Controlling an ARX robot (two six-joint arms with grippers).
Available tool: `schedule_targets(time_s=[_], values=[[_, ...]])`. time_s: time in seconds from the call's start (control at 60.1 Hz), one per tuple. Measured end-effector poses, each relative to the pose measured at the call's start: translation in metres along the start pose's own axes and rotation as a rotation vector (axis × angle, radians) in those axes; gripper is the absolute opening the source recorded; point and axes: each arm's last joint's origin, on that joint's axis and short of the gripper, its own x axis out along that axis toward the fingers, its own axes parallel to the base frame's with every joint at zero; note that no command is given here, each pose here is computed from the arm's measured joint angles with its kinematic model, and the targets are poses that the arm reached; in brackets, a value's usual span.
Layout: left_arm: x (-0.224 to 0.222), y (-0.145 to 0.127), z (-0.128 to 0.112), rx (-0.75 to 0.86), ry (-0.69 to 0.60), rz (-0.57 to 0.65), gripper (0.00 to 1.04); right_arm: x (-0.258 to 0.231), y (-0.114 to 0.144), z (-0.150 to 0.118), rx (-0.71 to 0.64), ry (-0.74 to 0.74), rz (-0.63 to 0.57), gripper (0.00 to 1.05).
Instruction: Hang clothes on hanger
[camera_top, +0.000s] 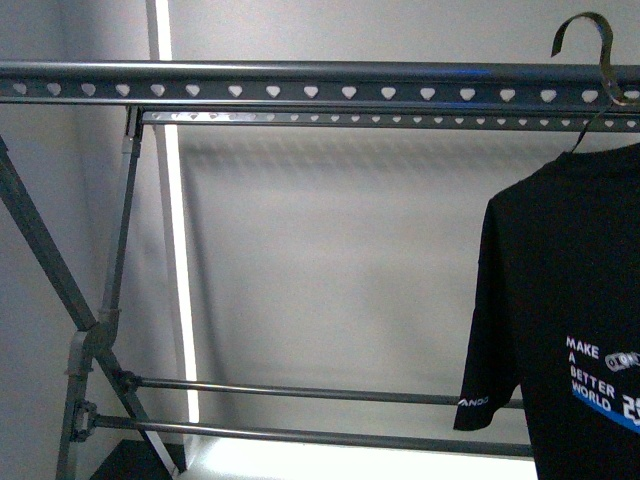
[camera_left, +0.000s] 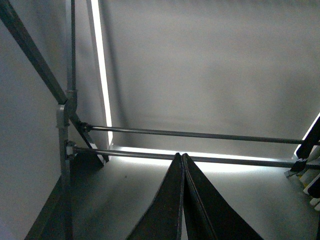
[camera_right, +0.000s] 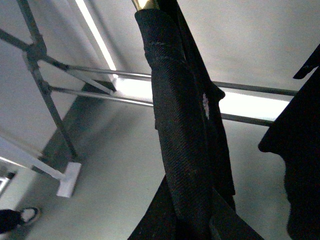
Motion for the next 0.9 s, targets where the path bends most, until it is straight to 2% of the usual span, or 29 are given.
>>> schedule_targets(time_s=[0.216,0.433,0.582,0.899], values=[[-0.033,0.011,-0.024,0.003,0.000,0.000,0.04,0.018,-0.008,0.037,0.267,-0.048,0.036,0.06],[-0.058,0.023,-0.038,0.005,-0.006,0.006,0.04,0.050,-0.027,0.055,0.496,-0.049,0.008,0.06],[-0.071,0.023,-0.045,0.005,-0.005,0.005,0.04,0.074,-0.039,0.065,0.572,-0.043,-0.043,0.06],[-0.085,0.023,-0.053,0.005,-0.004,0.005,0.04,0.088,-0.050,0.076,0.606,-0.038,-0.073,0.06]])
